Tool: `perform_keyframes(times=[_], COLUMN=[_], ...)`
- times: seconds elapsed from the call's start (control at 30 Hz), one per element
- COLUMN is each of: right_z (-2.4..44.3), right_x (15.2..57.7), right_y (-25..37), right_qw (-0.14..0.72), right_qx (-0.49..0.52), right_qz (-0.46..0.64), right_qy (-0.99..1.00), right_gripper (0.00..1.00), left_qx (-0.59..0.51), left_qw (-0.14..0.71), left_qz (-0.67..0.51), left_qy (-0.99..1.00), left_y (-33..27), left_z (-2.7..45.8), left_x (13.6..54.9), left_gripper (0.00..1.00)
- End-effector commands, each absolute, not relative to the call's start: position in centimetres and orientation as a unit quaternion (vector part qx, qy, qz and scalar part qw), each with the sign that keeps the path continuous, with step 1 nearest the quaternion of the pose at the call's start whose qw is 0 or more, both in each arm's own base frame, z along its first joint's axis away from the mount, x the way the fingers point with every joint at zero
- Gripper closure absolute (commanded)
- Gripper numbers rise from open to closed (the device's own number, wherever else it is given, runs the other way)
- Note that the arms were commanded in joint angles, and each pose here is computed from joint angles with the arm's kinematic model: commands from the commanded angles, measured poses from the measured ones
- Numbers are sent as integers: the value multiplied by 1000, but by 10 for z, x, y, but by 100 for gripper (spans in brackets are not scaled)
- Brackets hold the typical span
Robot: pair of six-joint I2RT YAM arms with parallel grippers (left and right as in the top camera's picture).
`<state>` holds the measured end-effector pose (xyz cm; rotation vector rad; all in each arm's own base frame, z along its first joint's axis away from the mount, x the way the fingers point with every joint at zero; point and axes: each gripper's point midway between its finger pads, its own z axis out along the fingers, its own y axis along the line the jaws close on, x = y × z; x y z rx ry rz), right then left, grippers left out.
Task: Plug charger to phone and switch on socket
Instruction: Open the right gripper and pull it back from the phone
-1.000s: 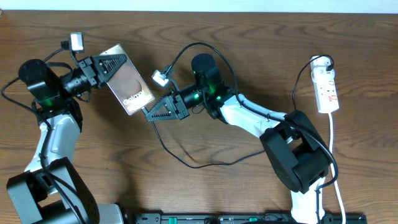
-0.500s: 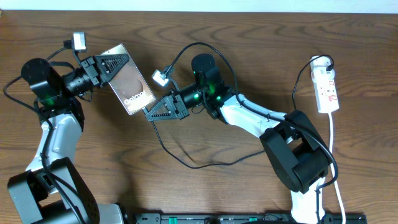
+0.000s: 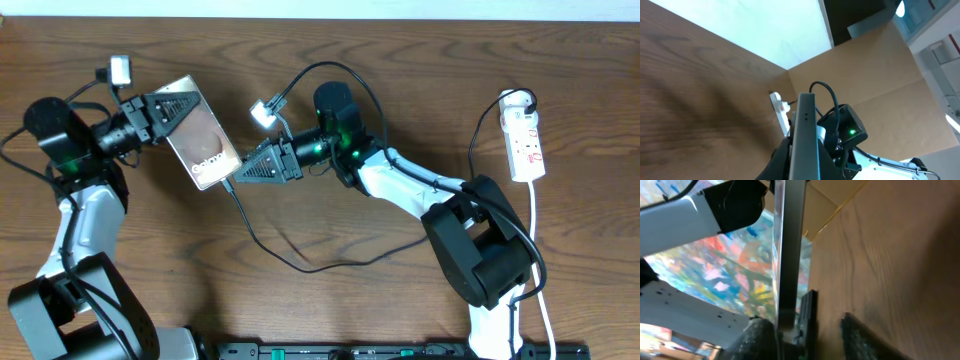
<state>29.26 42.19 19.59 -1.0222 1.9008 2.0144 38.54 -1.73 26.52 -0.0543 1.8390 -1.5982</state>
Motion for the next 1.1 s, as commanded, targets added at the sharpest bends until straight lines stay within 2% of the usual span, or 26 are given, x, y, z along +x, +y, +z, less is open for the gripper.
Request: perform_keyframes(times=[0.0,0.03,0.07,0.37,0.67,0.93,1.07], right_z=[204,204,204,204,174,113,99], right_x=[299,298,298,302,339,365,378], right_y=[422,422,422,417,392,356,331], right_qw=[112,111,110,105,103,98,116], right_qx=[-348,-349,-350,-343,-267,-193,-176], right_qz=[678,679,679,681,648,537,429], right_qy=[637,636,636,639,706,815,878], right_gripper=[29,5,1,1,1,1,1], left_qx=[-6,-6,-6,-4,-16,-16,-15], left_qw=[348,349,349,362,372,373,372], left_qz=[-615,-615,-615,-606,-601,-600,-600], left_qy=[708,708,708,708,707,707,707], left_y=[-13,-13,-13,-6,10,11,10], left_z=[269,269,269,269,269,269,269], left_x=[380,380,380,380,379,379,379], left_gripper=[93,93,93,93,93,92,93])
